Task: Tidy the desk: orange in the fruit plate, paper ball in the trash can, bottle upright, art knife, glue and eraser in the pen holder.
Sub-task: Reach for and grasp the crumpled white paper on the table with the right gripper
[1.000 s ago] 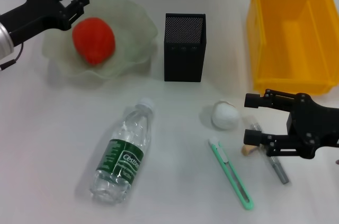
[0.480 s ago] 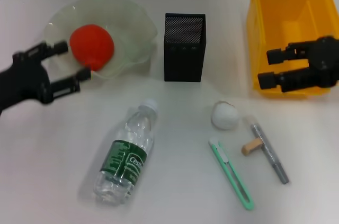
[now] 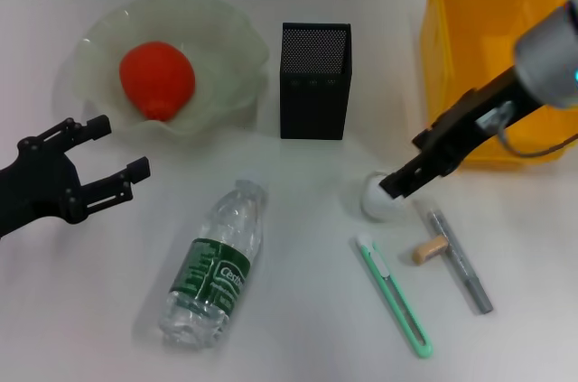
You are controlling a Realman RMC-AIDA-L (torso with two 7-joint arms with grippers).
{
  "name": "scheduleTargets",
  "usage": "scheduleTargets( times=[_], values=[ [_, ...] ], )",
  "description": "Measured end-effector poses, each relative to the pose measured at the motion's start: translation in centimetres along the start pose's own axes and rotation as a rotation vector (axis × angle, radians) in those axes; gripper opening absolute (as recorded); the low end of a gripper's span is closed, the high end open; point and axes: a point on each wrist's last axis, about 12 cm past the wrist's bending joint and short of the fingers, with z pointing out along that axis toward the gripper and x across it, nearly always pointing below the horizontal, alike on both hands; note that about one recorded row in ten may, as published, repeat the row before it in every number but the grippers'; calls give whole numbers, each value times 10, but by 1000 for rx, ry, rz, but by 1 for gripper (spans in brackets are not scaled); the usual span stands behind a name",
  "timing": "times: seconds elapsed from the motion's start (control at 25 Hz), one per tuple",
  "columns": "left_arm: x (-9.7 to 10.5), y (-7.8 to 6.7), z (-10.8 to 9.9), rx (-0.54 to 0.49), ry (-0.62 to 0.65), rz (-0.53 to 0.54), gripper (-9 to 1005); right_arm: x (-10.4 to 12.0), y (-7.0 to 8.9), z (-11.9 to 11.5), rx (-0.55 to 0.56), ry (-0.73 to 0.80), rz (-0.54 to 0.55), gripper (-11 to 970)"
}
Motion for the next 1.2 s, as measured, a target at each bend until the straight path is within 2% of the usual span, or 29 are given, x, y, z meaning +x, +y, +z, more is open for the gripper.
scheduleTargets(
  times=[0.52,0.68,0.8,1.2],
  values=[
    [3,-3,1,15,8,-9,839,-13,-4,55,48,102,-1,825],
    [4,-7,3,58,20,-6,839,-12,-7,58,62,107,3,825],
    [3,-17,5,153,29,20,839,-11,-8,60,62,111,10,825],
    [2,-18,7,173,29,24,839,-10,-12,73,62,141,24,820]
  ],
)
